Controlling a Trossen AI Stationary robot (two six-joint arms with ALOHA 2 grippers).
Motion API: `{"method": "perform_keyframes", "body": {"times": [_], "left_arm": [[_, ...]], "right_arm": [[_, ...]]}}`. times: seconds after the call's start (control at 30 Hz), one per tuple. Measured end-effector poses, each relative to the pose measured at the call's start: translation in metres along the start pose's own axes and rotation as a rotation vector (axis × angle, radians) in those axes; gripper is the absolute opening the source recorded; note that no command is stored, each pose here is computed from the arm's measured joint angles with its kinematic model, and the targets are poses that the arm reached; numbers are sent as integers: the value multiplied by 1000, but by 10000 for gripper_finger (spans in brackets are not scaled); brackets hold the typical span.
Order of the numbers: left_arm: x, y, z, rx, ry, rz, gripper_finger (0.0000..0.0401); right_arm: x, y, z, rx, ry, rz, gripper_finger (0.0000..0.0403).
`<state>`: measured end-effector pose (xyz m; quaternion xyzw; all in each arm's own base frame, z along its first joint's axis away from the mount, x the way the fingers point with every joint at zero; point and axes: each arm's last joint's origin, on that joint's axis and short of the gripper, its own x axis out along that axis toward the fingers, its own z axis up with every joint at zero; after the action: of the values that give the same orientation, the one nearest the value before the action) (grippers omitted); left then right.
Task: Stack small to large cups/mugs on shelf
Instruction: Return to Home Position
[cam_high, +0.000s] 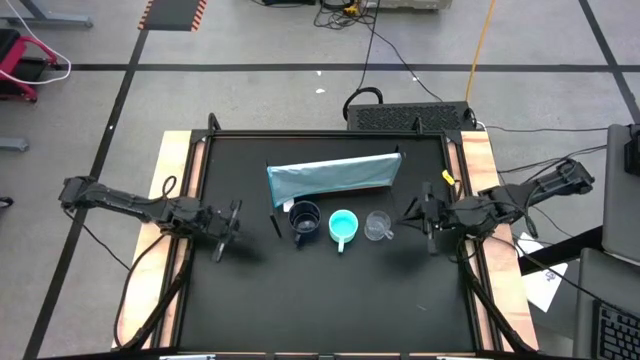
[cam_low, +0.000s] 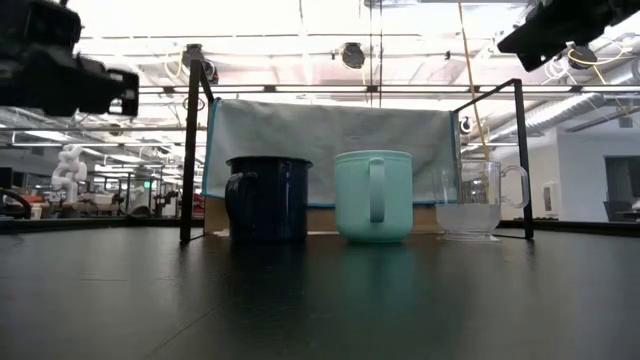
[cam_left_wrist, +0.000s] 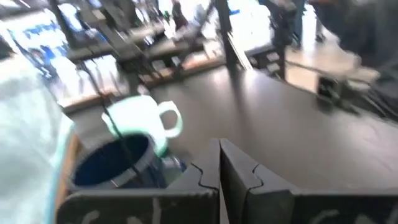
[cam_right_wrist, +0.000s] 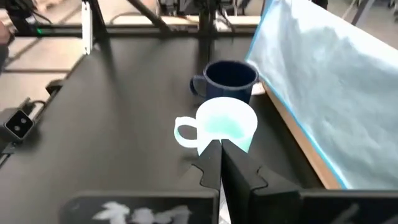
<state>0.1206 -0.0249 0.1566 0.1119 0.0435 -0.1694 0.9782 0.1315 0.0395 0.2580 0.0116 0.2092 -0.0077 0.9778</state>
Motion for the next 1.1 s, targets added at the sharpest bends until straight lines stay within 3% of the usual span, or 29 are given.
{"method": "perform_keyframes", "body": {"times": [0.23,0.4,0.57,0.8,1.1], "left_arm": [[-1,7,20,30,-120,150,2],[-2,12,33,86,-136,204,1],[-2,13,37,107,-141,213,1],[-2,14,33,75,-100,217,1],[-2,14,34,70,-111,220,1]], "right_arm": [[-6,-4,-10,-38,-121,7,0],[-12,-13,-17,-25,-168,-84,0],[-16,-17,-22,-27,-193,-89,0],[-22,-16,-23,-60,-229,32,0],[-19,-17,-36,-62,-283,36,0]]}}
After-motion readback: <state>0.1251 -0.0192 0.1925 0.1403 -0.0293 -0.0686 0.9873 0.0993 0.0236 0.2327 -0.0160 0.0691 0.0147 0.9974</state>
